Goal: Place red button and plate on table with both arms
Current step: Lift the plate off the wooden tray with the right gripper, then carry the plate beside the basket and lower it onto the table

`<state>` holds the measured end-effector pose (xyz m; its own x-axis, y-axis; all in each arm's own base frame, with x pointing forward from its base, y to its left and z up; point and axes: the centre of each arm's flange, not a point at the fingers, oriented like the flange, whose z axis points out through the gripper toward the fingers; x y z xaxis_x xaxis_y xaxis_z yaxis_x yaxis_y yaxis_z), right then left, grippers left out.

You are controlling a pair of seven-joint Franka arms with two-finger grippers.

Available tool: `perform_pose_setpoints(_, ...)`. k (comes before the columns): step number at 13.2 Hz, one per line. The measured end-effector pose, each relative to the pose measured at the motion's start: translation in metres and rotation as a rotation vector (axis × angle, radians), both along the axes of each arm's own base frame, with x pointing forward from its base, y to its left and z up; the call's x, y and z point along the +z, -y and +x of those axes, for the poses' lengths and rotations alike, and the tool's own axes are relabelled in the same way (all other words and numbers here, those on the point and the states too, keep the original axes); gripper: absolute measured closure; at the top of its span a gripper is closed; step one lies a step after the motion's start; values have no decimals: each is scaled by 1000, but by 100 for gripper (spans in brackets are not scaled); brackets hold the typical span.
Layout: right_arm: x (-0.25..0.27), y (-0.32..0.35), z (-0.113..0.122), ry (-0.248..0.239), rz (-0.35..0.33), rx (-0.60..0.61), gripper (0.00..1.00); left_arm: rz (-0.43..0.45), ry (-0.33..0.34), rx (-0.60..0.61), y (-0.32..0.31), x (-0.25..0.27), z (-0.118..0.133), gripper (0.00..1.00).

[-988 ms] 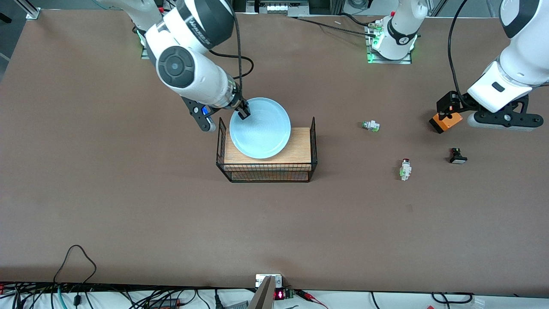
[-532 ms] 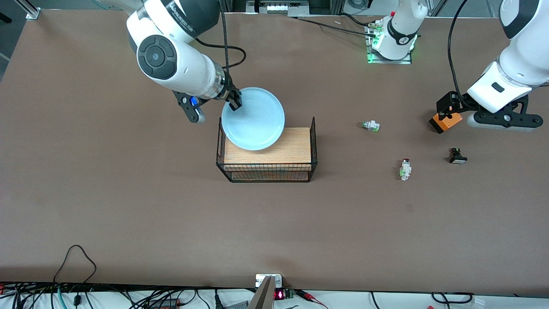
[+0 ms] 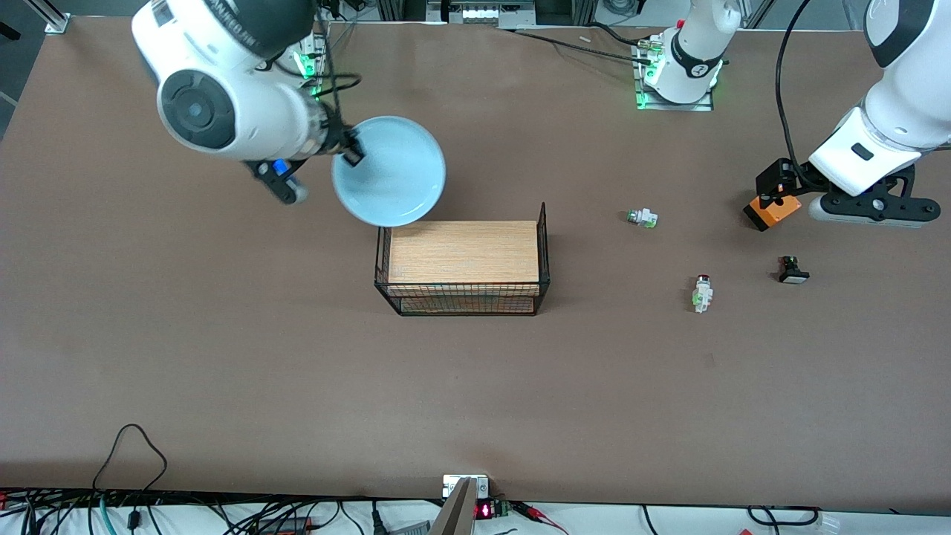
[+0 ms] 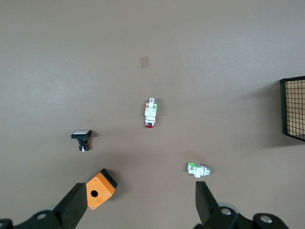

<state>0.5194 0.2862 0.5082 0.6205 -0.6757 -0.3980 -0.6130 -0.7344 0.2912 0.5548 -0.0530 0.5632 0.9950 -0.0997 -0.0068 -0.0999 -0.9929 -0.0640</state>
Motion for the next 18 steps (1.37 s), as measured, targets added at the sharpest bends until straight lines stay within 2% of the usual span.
perform_pose_setpoints(3, -13, 48, 22, 33, 20, 187, 97, 0, 0, -1, 0, 0, 0, 0)
perform_pose_setpoints(7, -12, 163, 59, 64, 166, 313, 97, 0, 1, -1, 1, 0, 0, 0)
perform_pose_setpoints(9, -12, 214, 69, 88, 204, 402, 97, 0, 1, -1, 1, 0, 0, 0)
perform_pose_setpoints(14, -23, 240, 91, 182, 165, 617, 97, 0, 0, -1, 1, 0, 0, 0)
perform_pose_setpoints(16, -45, 244, 98, 214, 158, 666, 97, 0, 0, -1, 1, 0, 0, 0)
perform_pose_setpoints(18, -81, 258, 105, 277, 163, 727, 97, 0, -1, -1, 1, -1, 1, 0)
